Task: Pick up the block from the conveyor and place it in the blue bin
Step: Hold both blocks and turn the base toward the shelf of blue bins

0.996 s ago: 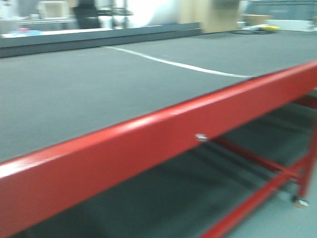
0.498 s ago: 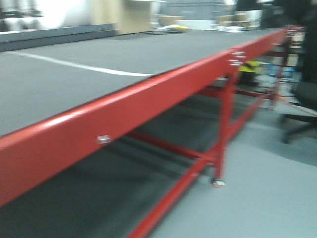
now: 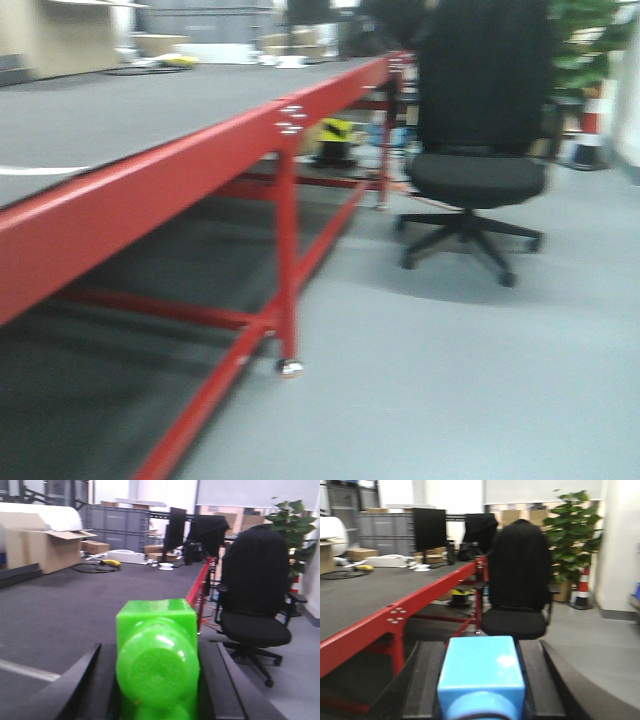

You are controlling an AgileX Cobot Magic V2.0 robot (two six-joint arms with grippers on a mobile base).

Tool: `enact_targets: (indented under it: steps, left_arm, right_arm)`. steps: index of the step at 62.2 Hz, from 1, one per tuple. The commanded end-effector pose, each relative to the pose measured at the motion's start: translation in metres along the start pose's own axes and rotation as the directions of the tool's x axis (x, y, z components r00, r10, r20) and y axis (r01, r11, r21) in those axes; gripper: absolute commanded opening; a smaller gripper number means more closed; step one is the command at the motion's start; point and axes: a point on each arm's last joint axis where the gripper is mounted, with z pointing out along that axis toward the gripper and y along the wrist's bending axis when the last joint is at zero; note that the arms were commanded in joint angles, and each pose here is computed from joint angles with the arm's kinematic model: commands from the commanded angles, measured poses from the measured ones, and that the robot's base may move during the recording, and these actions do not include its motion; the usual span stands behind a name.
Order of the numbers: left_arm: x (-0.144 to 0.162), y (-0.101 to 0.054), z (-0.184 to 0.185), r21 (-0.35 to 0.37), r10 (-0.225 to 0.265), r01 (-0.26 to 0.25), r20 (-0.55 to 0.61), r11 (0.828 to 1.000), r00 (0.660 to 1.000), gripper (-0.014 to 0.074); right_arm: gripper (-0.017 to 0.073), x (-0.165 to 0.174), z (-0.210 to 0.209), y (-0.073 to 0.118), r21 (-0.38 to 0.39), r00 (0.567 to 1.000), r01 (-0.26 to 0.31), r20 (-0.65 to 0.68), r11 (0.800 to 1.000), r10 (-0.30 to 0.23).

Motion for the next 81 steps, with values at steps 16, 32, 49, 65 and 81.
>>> enact_targets:
  steps: [16,32,49,65,81]
  left_arm:
    - [-0.0026,-0.0003,-0.0011,0.003,-0.003,0.003,0.024,1.0,1.0,-0.0111]
    - [-0.0026,-0.0003,-0.0011,0.003,-0.003,0.003,0.024,1.0,1.0,-0.0111]
    - [-0.0026,-0.0003,-0.0011,0.003,-0.003,0.003,0.024,1.0,1.0,-0.0111]
    - [-0.0026,-0.0003,-0.0011,0.003,-0.003,0.003,0.024,1.0,1.0,-0.0111]
    - [-0.0026,-0.0003,-0.0011,0.003,-0.003,0.003,0.024,1.0,1.0,-0.0111]
  right_arm:
    - [-0.0154,-0.0021,-0.0011,-0.0002,0.002,1.0,0.009,0.027,1.0,-0.01]
    - [-0.0154,-0.0021,-0.0011,-0.0002,0.002,1.0,0.009,0.027,1.0,-0.01]
    - [-0.0154,-0.0021,-0.0011,-0.0002,0.002,1.0,0.009,0.027,1.0,-0.01]
    - [-0.0154,-0.0021,-0.0011,-0.0002,0.002,1.0,0.009,0.027,1.0,-0.01]
    - [-0.0154,-0.0021,-0.0011,-0.0002,0.002,1.0,0.009,0.027,1.0,-0.01]
